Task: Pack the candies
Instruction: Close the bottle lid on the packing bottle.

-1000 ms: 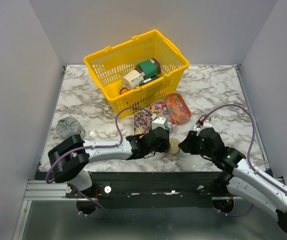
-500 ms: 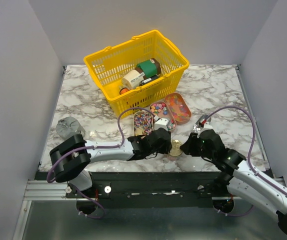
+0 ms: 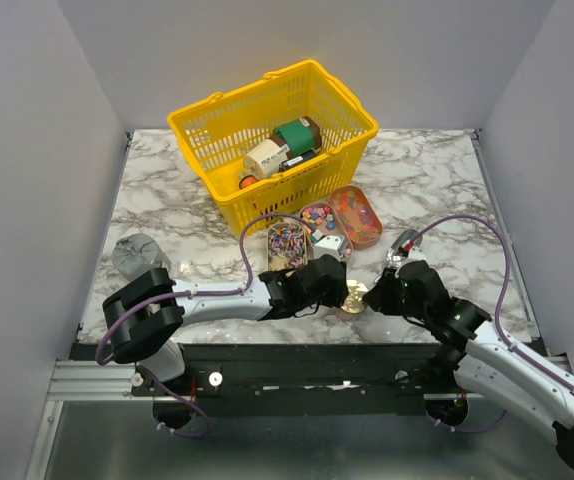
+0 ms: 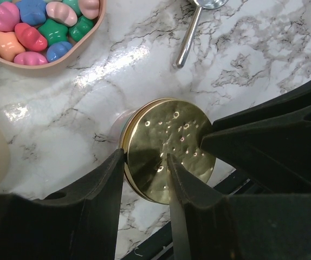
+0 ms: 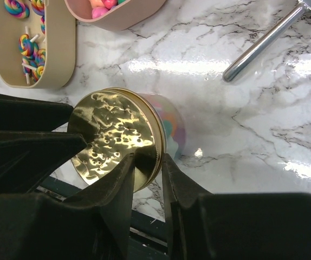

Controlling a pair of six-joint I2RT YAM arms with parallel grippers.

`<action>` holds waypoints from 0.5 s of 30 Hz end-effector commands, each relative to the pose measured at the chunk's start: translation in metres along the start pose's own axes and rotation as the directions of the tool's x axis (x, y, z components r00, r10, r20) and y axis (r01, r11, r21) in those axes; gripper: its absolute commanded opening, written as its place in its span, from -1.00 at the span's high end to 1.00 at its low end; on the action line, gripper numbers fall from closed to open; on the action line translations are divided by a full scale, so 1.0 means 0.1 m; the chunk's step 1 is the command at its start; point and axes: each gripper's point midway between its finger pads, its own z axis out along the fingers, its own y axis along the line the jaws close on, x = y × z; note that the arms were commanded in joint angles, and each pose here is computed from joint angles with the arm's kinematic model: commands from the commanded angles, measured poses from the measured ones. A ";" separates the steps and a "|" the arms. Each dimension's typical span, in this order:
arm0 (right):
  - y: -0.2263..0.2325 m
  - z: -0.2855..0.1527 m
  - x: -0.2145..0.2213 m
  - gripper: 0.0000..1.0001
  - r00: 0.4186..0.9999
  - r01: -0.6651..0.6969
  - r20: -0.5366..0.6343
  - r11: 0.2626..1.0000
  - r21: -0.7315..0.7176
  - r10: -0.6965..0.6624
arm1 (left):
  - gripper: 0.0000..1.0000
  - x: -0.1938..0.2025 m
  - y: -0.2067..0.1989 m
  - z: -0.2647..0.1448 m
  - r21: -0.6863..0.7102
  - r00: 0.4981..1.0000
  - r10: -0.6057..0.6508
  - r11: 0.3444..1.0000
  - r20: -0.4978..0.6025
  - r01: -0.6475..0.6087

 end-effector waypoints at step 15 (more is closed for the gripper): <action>-0.10 0.01 0.07 0.34 1.000 -0.011 -0.023 0.999 0.050 0.012 | 0.49 0.35 0.08 0.06 -0.044 0.999 0.023 0.999 -0.024 -0.024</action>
